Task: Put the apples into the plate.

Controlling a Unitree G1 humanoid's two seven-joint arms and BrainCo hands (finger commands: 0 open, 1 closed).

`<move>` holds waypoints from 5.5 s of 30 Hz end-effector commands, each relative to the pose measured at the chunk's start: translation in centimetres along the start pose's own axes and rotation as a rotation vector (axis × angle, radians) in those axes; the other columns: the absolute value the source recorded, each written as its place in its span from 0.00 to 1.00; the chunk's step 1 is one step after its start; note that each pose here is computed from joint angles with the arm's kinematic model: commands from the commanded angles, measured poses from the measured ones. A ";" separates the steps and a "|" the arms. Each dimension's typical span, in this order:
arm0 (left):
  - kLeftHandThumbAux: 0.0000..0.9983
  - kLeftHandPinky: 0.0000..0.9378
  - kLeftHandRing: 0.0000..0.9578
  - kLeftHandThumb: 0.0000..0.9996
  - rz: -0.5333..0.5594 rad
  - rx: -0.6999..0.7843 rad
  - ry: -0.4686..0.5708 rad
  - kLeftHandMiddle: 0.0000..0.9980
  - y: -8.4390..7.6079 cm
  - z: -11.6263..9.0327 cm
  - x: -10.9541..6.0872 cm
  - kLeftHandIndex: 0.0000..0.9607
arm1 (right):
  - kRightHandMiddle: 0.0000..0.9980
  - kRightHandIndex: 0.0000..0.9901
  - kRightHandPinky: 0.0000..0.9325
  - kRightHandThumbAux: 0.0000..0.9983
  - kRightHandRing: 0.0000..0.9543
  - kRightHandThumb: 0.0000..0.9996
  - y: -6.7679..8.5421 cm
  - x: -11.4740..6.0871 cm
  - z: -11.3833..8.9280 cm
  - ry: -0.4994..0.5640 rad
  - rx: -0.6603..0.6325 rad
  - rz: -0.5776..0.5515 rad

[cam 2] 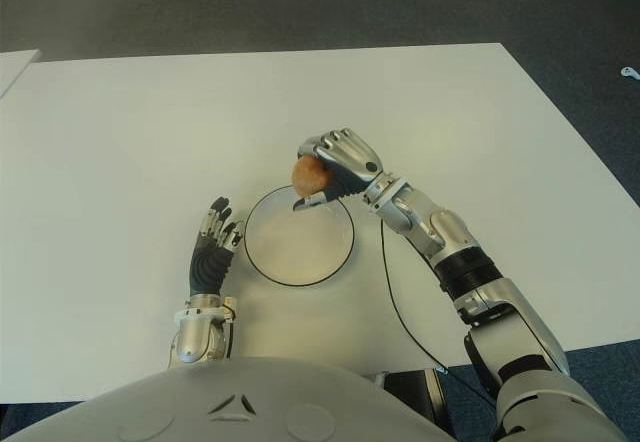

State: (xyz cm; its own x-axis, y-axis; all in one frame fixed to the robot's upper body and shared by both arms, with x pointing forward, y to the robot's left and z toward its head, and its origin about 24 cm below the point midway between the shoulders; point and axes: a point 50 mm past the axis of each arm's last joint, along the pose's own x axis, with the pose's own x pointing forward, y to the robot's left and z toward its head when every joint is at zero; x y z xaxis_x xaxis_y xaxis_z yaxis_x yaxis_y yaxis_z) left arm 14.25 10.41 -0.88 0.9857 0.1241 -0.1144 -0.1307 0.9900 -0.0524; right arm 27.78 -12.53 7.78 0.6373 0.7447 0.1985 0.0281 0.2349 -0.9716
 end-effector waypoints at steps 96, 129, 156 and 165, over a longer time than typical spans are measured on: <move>0.74 0.03 0.01 0.00 0.100 -0.015 0.033 0.03 -1.6 0.1 0.2 0.04 | 0.00 0.00 0.00 0.28 0.00 0.08 2.4 -0.7 2.9 -0.147 -0.023 0.285; 0.73 0.02 0.01 0.00 0.085 -0.023 0.020 0.03 -1.6 0.4 0.2 0.04 | 0.00 0.00 0.00 0.29 0.00 0.08 2.3 -0.5 2.9 -0.144 -0.015 0.275; 0.70 0.02 0.01 0.00 0.095 -0.024 0.033 0.04 -1.6 0.4 0.1 0.05 | 0.00 0.00 0.00 0.29 0.00 0.07 2.2 -0.6 2.9 -0.144 -0.007 0.265; 0.71 0.02 0.01 0.00 0.099 -0.030 0.032 0.04 -1.7 0.6 0.1 0.04 | 0.00 0.00 0.00 0.29 0.00 0.07 2.2 -0.5 3.0 -0.145 -0.007 0.268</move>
State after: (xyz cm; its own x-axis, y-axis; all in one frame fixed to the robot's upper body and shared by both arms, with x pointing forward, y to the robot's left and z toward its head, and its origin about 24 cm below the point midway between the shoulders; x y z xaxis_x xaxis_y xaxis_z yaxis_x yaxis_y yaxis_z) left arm 14.20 10.75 -1.01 0.9667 0.2173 -0.1351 -0.2162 0.9761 0.0231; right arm 24.92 -10.72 5.39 0.5048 0.8604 -0.0700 -0.1311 -0.0037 -0.9914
